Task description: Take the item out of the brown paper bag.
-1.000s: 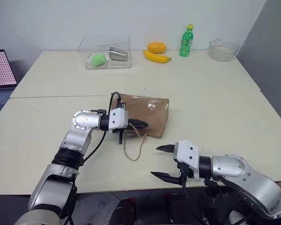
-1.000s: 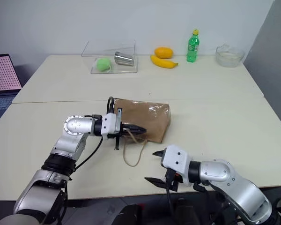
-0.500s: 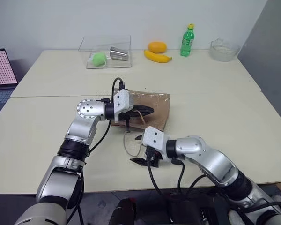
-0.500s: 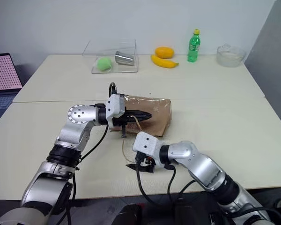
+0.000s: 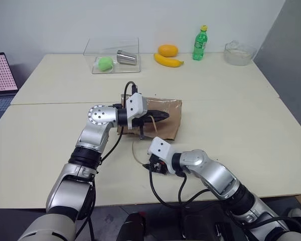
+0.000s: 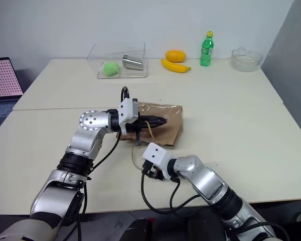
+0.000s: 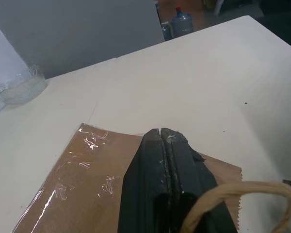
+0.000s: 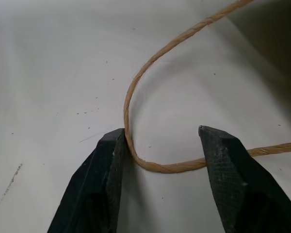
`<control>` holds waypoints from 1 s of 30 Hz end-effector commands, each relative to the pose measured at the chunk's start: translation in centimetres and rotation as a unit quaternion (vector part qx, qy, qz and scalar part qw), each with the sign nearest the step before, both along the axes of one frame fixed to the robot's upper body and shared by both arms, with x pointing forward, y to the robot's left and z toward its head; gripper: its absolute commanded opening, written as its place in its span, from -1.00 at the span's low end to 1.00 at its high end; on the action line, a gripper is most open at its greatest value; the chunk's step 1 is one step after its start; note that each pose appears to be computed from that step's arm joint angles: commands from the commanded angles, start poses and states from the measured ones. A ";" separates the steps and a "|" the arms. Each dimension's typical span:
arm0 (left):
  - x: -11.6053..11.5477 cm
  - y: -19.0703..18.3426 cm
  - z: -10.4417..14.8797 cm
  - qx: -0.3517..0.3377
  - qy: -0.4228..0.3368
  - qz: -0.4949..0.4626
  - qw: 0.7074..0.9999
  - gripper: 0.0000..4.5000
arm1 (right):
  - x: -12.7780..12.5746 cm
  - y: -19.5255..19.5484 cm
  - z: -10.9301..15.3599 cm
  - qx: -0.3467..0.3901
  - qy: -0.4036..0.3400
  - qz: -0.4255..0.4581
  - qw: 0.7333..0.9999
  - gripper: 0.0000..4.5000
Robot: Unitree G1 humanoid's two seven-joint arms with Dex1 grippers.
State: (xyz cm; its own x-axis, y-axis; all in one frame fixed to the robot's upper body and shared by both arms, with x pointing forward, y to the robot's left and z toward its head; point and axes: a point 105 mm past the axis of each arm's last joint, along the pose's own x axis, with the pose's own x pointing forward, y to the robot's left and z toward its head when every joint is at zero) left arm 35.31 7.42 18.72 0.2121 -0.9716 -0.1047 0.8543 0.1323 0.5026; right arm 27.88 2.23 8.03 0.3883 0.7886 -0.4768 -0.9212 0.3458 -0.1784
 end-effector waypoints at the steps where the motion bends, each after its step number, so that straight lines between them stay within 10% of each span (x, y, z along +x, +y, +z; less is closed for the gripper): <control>1: 0.1 0.0 1.7 -0.010 -0.033 0.001 0.999 -1.00 | 0.2 1.0 1.3 0.007 -0.035 0.015 0.999 -0.27; 6: 0.5 0.0 2.4 -0.019 -0.034 0.009 0.999 -1.00 | 0.5 1.1 1.0 -0.001 -0.042 0.021 0.999 -0.99; 30: 7.0 0.0 13.8 -0.113 -0.056 0.160 0.979 -1.00 | 0.7 -2.3 -1.4 -0.062 -0.043 0.016 0.997 -0.99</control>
